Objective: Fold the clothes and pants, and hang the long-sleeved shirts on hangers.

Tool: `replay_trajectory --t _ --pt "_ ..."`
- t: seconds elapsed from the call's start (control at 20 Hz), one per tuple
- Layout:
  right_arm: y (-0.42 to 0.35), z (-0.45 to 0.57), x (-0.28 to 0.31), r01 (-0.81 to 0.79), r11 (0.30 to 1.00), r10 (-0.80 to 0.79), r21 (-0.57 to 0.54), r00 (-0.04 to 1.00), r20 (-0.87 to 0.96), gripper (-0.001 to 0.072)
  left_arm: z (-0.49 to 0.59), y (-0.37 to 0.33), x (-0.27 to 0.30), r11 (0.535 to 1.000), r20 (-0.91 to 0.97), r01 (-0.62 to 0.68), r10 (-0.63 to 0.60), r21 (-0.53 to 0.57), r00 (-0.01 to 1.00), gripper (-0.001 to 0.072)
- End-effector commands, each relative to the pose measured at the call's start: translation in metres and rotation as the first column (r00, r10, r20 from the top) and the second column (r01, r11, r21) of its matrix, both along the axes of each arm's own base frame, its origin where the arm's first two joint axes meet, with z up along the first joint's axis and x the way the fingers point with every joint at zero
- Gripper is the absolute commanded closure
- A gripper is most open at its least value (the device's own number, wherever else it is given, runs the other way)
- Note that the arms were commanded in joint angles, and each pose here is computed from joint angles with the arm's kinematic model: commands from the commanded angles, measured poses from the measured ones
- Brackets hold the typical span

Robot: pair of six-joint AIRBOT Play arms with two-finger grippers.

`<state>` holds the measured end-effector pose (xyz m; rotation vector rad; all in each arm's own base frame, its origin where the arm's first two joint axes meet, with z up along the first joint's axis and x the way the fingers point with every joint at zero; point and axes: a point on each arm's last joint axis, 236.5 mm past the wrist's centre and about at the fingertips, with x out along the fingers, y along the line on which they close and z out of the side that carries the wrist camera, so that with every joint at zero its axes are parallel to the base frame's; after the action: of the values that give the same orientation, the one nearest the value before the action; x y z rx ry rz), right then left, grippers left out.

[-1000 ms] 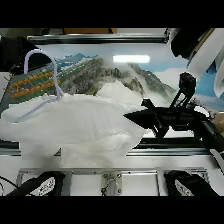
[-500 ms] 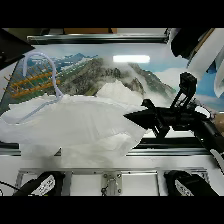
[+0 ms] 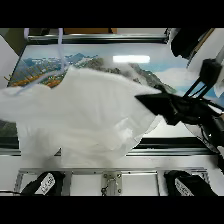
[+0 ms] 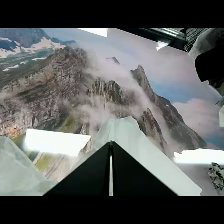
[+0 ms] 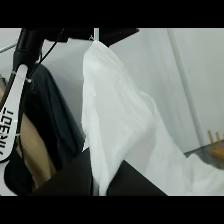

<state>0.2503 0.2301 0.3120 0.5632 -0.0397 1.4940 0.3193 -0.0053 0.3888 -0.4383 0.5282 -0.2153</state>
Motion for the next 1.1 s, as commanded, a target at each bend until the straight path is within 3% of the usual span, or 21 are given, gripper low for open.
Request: replay_trajectory --t 0.0,0.2,0.4,0.55,0.7,0.85,1.05 --pt "-0.038 0.04 0.029 0.165 0.986 -0.166 0.023 0.982 0.091 0.0708 0.009 -0.001 -0.01 1.0 0.035 -0.01 0.009 0.029 0.999 0.0693" --pt "-0.106 0.084 0.064 0.456 0.889 -0.456 0.04 0.871 0.186 0.0707 0.013 -0.005 -0.017 0.999 0.05 -0.009 0.007 0.038 0.999 0.0693" --pt "-0.184 0.121 0.079 0.714 0.696 -0.708 0.075 0.666 0.237 0.0707 -0.004 -0.007 -0.018 1.0 0.013 -0.006 0.006 0.007 1.0 0.0693" --pt "-0.247 0.14 0.084 0.881 0.464 -0.871 0.095 0.434 0.23 0.0708 -0.027 -0.009 -0.015 0.999 -0.01 -0.013 0.013 -0.029 1.0 0.0693" --pt "-0.299 0.146 0.084 0.975 0.219 -0.947 0.042 0.202 0.249 0.0707 -0.043 -0.034 -0.007 0.997 0.007 0.056 -0.055 -0.05 0.998 0.0693" --pt "-0.347 0.162 0.075 0.999 -0.05 -0.949 0.016 -0.052 0.311 0.0707 -0.07 -0.074 0.004 0.986 -0.027 0.166 -0.167 -0.032 0.986 0.0694" --pt "-0.408 0.201 0.039 0.919 -0.389 -0.849 0.065 -0.385 0.361 0.0707 -0.099 -0.133 0.024 0.94 -0.113 0.339 -0.332 0.046 0.937 0.0694"
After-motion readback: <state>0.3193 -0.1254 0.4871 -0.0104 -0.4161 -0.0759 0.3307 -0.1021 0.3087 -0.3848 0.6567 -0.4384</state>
